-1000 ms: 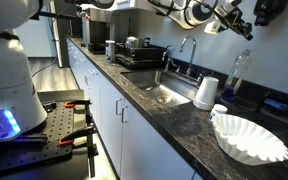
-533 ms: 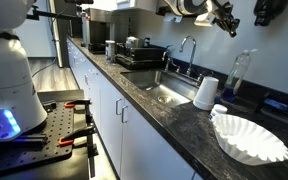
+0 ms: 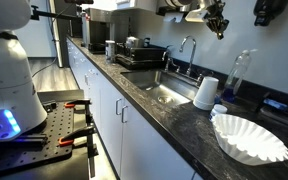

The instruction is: Press the switch

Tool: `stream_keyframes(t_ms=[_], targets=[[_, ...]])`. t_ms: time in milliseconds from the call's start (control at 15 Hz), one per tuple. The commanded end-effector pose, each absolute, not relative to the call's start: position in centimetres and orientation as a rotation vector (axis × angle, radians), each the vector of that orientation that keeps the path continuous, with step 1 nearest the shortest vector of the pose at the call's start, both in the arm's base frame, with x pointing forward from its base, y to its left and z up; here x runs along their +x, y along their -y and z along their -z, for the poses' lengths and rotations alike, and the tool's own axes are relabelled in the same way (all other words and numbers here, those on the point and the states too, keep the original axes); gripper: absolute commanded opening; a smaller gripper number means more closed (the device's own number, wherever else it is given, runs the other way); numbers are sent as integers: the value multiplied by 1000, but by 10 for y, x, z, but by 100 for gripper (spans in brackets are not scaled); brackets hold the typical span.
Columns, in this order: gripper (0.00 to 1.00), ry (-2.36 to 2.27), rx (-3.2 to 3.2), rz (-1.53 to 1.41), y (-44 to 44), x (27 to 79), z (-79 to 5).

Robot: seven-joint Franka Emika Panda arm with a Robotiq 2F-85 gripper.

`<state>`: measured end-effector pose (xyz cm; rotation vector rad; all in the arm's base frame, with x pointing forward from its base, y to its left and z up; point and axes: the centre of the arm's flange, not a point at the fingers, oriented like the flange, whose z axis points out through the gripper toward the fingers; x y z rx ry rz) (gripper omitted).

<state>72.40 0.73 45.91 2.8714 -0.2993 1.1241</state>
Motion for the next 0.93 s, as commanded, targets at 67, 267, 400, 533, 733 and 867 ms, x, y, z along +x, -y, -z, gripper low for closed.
stream_keyframes(t_ms=[67,267,400,533,733,867], targets=[[0,238,2900,-1037,-28,687,-463],[0,211,2888,-1024,-48,677,-462],[0,193,2882,-1009,-57,671,-459],[0,162,2893,-988,-60,664,-457],[0,184,2899,-1007,-54,665,-456],[1,191,2875,-1011,-61,677,-450]])
